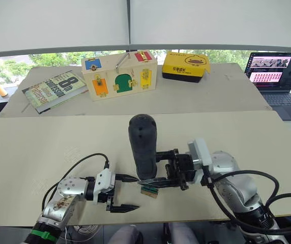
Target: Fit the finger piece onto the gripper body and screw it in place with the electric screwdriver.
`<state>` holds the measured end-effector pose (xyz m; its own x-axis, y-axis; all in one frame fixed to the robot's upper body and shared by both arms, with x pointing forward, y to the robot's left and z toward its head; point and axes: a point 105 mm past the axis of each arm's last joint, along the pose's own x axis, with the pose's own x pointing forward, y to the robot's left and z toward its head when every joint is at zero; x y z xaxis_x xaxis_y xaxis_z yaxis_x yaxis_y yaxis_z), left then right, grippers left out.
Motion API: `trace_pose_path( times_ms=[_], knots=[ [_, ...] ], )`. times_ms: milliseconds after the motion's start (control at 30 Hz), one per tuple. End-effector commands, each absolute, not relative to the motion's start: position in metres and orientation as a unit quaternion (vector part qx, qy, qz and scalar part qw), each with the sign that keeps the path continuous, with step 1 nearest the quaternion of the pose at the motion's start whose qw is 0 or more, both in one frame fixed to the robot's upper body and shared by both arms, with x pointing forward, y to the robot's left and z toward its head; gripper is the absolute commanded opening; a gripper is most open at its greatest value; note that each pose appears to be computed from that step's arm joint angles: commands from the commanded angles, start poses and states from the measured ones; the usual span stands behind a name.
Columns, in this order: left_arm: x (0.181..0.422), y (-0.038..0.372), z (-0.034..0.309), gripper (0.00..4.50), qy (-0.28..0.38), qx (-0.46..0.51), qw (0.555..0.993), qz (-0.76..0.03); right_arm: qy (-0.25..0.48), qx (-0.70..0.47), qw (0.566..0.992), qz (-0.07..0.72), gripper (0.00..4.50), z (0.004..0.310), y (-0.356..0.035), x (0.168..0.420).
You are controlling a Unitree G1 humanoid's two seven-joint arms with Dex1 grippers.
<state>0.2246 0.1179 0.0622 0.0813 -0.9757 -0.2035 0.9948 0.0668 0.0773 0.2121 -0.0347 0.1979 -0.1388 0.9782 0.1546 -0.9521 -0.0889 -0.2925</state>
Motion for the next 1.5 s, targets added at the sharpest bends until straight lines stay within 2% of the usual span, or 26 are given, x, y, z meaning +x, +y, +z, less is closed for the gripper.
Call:
trace_pose_path(
  times_ms=[33,233,400,900,1067,1167,1300,1500],
  knots=[
    [0.226,0.122,0.081,4.4,0.015,0.096,0.737,-0.669,-0.209,-0.041,0.639,0.739,1.95,0.224,-0.037,0.202],
    [0.225,0.126,0.107,4.4,-0.006,0.065,0.739,-0.67,-0.22,-0.038,0.64,0.735,1.95,0.237,-0.039,0.201],
    [0.222,0.135,0.12,4.4,0.003,0.069,0.733,-0.676,-0.233,-0.029,0.642,0.73,1.95,0.252,-0.043,0.199],
    [0.237,0.154,0.166,4.4,-0.023,0.041,0.77,-0.637,-0.247,-0.034,0.674,0.695,1.95,0.283,-0.062,0.203],
    [0.26,0.169,0.158,4.4,-0.017,0.074,0.81,-0.581,-0.251,-0.034,0.678,0.69,1.95,0.289,-0.063,0.204],
    [0.27,0.169,0.144,4.4,-0.011,0.096,0.82,-0.565,-0.254,-0.035,0.677,0.69,1.95,0.292,-0.062,0.205],
    [0.28,0.157,0.117,4.4,0.011,0.125,0.823,-0.554,-0.254,-0.039,0.676,0.691,1.95,0.293,-0.061,0.206],
    [0.289,0.128,0.097,4.4,0.006,0.128,0.823,-0.554,-0.248,-0.036,0.678,0.691,1.95,0.292,-0.06,0.208]
  ],
)
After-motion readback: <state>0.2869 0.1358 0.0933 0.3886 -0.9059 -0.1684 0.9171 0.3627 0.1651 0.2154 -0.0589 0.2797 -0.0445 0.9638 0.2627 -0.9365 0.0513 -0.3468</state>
